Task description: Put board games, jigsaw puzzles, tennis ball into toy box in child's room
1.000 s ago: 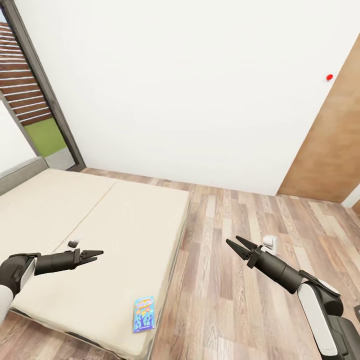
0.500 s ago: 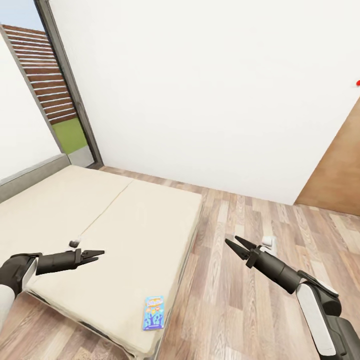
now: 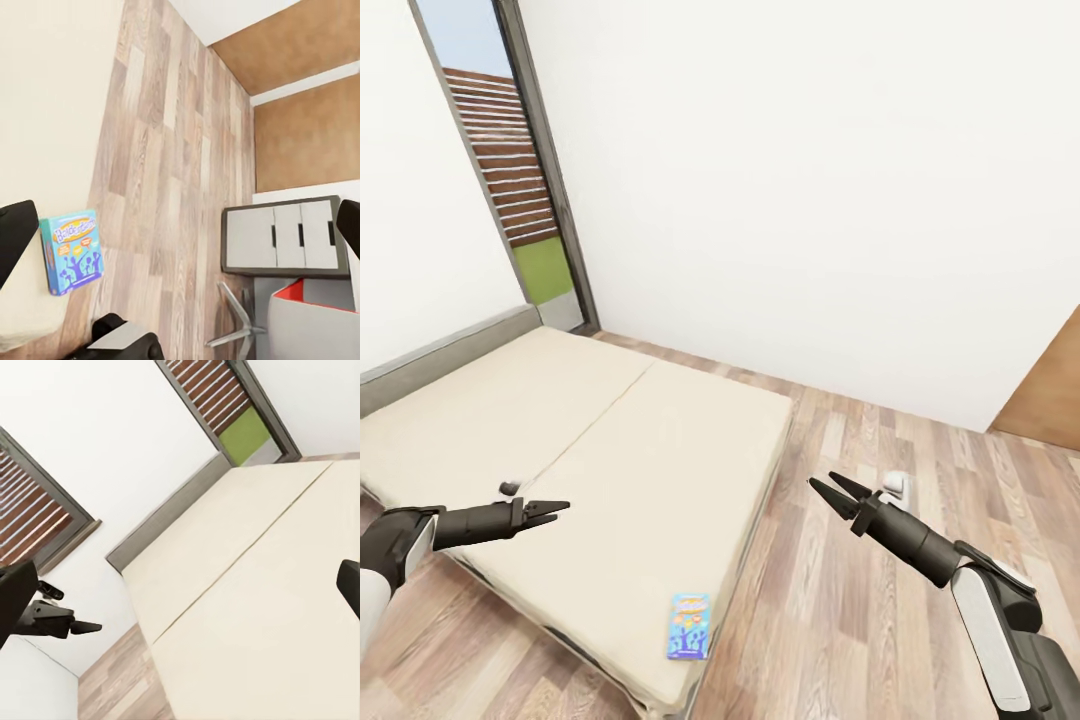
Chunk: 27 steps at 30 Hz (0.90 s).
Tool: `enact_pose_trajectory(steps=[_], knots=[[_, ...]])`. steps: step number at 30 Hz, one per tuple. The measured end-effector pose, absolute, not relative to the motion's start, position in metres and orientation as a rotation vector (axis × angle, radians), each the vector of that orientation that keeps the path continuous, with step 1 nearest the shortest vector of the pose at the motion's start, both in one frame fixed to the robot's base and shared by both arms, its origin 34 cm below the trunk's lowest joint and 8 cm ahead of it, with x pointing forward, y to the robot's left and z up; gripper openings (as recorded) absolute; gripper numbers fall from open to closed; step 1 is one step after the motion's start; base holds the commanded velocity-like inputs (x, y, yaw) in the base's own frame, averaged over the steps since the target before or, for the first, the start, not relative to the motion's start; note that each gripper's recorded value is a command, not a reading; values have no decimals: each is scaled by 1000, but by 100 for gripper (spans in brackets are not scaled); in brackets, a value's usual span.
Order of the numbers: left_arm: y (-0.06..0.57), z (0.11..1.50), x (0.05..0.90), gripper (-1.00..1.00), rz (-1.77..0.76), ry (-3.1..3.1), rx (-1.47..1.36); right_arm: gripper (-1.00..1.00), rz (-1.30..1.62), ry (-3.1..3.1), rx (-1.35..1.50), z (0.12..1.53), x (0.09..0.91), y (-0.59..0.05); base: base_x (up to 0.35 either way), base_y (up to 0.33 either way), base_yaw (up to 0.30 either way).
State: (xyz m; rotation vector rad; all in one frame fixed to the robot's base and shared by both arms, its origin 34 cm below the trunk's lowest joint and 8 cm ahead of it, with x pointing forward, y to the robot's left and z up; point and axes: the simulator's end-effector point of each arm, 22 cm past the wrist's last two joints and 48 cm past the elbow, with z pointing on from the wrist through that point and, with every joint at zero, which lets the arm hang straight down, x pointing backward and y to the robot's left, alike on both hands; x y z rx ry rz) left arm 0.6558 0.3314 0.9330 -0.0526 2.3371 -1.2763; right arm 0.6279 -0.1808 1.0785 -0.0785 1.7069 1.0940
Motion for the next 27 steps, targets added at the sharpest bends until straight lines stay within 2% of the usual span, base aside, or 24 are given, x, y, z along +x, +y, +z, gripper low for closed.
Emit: enact_pose_trajectory(steps=[12, 18, 27], knots=[[337, 934, 659, 100, -1225, 2350, -59, 100, 1092, 1694, -86, 1086, 627, -180, 98, -195, 216], [338, 936, 660, 100, -1216, 2347, -57, 100, 1090, 1688, -89, 1089, 626, -181, 17, -71, 210], [337, 938, 660, 100, -1215, 2344, -54, 100, 1089, 1685, -91, 1092, 626, -181, 2, -115, 103]])
